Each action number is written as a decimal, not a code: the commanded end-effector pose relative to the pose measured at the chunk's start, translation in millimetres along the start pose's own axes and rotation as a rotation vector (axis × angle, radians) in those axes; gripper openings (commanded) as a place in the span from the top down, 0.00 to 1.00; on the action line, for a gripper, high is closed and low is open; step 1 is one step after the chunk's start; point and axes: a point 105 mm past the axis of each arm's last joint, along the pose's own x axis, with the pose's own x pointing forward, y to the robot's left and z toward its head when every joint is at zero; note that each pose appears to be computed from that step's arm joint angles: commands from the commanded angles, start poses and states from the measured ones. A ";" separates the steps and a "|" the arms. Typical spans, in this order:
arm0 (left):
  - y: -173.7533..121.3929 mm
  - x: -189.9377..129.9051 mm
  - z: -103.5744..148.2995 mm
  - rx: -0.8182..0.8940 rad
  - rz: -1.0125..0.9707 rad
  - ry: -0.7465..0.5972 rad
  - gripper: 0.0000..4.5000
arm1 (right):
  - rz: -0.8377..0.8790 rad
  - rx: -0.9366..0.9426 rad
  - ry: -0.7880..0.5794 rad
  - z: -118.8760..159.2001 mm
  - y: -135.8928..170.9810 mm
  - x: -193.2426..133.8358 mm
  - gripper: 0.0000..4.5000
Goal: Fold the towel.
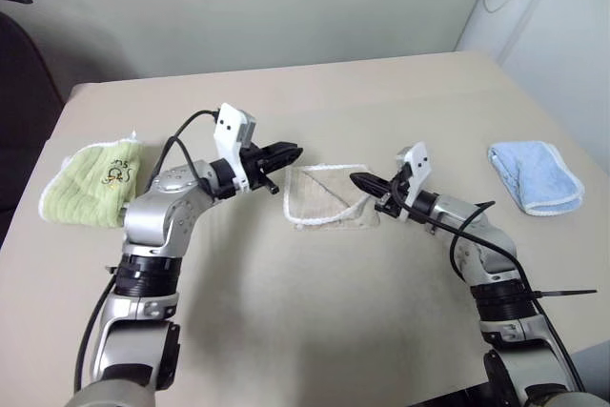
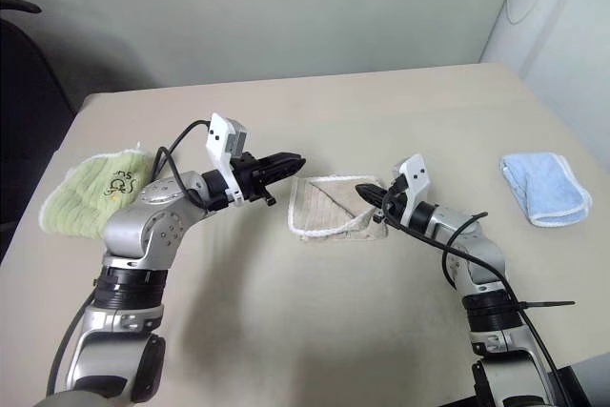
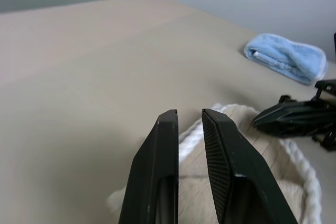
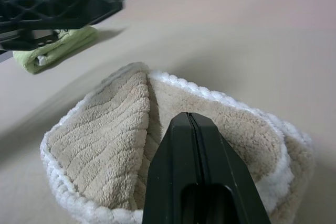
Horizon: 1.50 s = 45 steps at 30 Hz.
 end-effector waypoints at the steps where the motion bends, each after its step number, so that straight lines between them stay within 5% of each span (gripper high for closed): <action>1: -8.4 16.0 -49.8 0.045 -0.003 0.171 0.81 | -0.053 0.047 0.051 -21.9 -11.7 7.0 1.00; 4: -9.3 19.6 -107.3 0.118 0.012 0.357 0.81 | -0.081 0.062 0.134 -51.5 -17.4 9.2 1.00; 7: -9.8 20.5 -125.2 0.082 0.035 0.366 0.81 | -0.100 0.041 0.158 -61.9 -21.1 6.7 1.00; 13: 6.9 10.0 -43.9 -0.176 0.124 -0.055 0.81 | -0.084 -0.004 -0.041 -3.1 -21.5 -7.8 1.00; 16: 13.4 -11.7 -16.3 -0.251 0.147 -0.160 0.81 | -0.074 0.010 -0.127 27.6 -22.0 -22.6 1.00; 21: 14.7 -38.5 -10.8 -0.258 0.181 -0.155 0.82 | -0.075 0.142 -0.104 35.8 -29.7 -38.9 0.74; 31: 28.6 -72.4 -16.8 -0.265 0.326 -0.156 0.82 | -0.055 0.546 0.067 4.3 -49.8 -39.2 0.01; 45: 16.5 -80.8 -29.9 -0.303 0.358 -0.143 0.82 | 0.107 0.591 0.225 -18.1 -26.5 -0.2 0.01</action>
